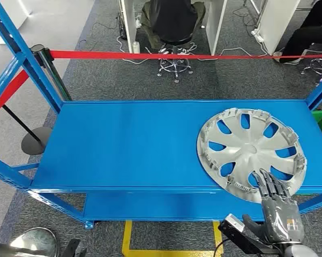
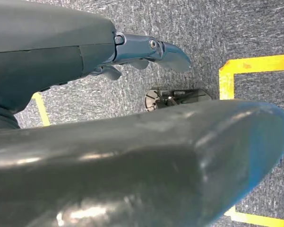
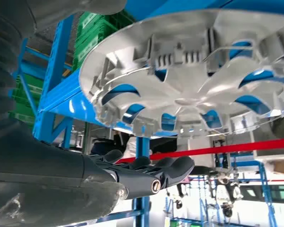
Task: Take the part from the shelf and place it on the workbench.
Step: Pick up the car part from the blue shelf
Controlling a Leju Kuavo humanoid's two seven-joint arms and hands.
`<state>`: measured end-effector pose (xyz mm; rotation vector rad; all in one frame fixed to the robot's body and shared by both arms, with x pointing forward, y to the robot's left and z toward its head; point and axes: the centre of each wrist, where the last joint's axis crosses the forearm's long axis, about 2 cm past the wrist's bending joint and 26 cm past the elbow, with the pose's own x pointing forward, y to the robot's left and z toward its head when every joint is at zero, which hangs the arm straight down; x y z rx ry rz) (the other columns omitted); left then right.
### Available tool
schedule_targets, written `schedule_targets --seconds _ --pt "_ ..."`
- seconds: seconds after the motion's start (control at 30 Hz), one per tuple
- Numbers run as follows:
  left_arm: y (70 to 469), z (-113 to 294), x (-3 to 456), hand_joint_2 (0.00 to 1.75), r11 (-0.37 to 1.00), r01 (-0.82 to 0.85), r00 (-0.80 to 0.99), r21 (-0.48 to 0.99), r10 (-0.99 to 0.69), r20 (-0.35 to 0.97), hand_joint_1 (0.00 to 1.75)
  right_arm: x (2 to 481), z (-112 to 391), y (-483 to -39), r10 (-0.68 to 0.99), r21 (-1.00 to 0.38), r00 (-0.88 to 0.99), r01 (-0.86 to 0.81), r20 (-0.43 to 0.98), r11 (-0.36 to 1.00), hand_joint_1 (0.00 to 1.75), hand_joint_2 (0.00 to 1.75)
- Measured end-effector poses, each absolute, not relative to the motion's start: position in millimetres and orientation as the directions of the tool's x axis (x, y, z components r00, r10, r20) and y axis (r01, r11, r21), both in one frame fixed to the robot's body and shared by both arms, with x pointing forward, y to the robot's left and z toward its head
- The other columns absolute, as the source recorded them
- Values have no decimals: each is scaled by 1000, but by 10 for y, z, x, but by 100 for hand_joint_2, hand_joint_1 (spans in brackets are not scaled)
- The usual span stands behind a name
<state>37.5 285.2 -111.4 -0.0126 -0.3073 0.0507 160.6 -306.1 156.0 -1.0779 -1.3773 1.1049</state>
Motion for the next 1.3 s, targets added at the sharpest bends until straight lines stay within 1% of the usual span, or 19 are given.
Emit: schedule_targets --seconds 0.23,0.5,0.97,1.3 --pt "2851 -1114 376 0 999 -45 952 -23 50 302 0 1651 1520 -3025 986 -989 -94 29 141 145 0 175" --pt "2858 -1113 383 0 999 -26 953 -24 32 301 0 1843 1395 -2983 988 -994 -105 5 111 112 0 175" --pt "2864 -1113 383 0 999 -25 953 -23 31 302 0 1900 1336 -2982 989 -995 -108 -12 103 102 0 175" --pt "2866 -1113 386 0 1000 -3 951 -22 10 310 0 1970 1209 -3002 998 -1000 -62 -31 -2 -4 0 175"
